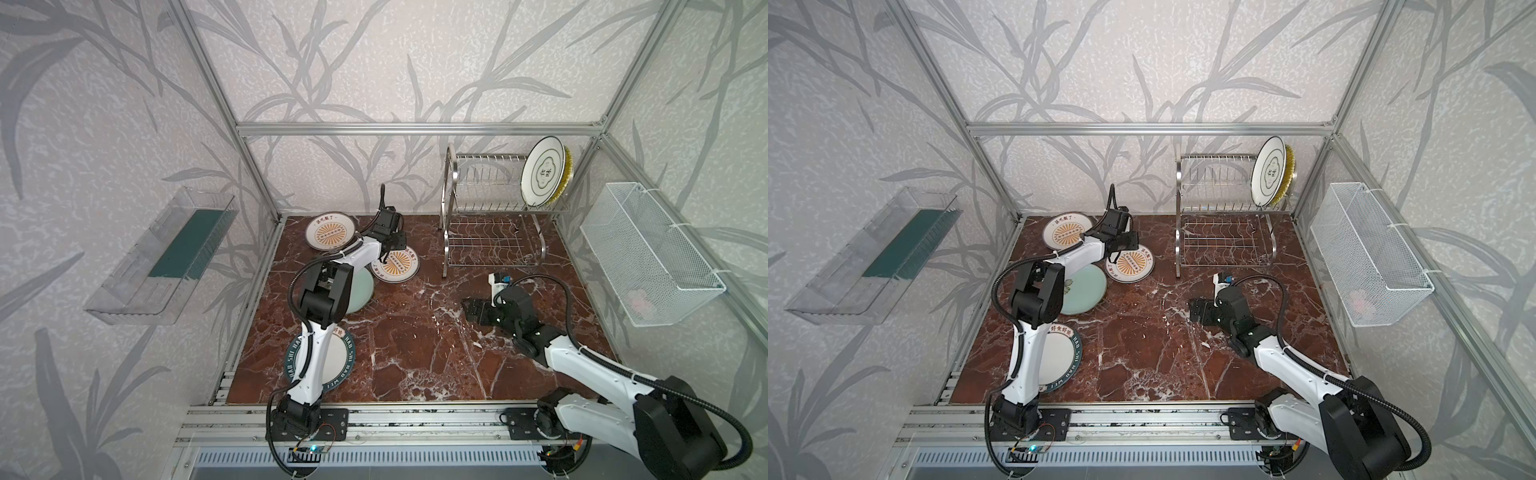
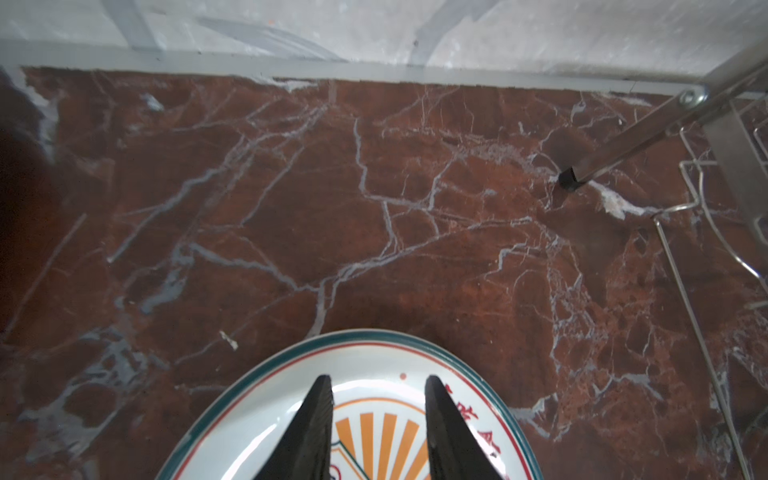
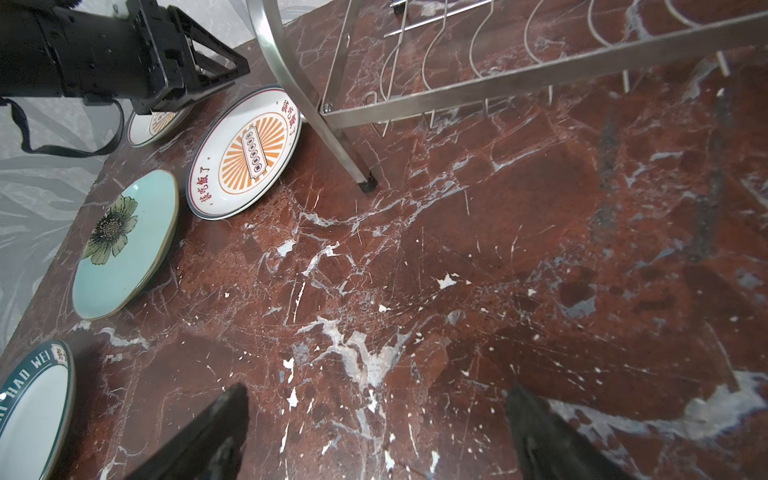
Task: Load plates into a dish rack
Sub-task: Move the plate at the center of the table.
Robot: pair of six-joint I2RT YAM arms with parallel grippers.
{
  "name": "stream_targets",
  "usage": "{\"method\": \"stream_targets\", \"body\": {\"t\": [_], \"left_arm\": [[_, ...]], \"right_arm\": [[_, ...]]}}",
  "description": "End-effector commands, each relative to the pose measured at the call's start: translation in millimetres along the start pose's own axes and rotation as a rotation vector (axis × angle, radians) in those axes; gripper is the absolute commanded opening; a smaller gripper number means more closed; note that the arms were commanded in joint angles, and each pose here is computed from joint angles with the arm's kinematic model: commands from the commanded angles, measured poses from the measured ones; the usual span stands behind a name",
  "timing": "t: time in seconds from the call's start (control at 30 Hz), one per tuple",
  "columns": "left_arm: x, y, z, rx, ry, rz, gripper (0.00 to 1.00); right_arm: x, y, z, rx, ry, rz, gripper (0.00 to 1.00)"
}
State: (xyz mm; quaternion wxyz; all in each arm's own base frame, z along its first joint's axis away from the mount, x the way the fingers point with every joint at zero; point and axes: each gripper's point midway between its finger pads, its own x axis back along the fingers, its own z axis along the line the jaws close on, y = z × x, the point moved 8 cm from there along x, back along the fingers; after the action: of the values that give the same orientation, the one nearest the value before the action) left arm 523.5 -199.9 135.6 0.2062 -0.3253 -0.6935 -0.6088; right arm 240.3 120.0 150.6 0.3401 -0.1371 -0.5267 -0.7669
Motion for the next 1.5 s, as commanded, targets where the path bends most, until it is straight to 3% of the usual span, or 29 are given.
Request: {"method": "stream_targets", "body": {"t": [0.0,0.57,1.47], "left_arm": [[-8,5,9,-0.01,0.097,-0.022,0.36],[-30,20,25,0.045,0.256,0.002,0.36],[-46,8,35,0.073,0.258,0.101,0.36]], "right_arm": [[4,-1,-2,0.008,-0.011,-0.01,0.95],[10,2,-1,0.015,-0.019,-0.019,0.95],[16,6,0,0.021,-0.018,-0.038,0.95]]}}
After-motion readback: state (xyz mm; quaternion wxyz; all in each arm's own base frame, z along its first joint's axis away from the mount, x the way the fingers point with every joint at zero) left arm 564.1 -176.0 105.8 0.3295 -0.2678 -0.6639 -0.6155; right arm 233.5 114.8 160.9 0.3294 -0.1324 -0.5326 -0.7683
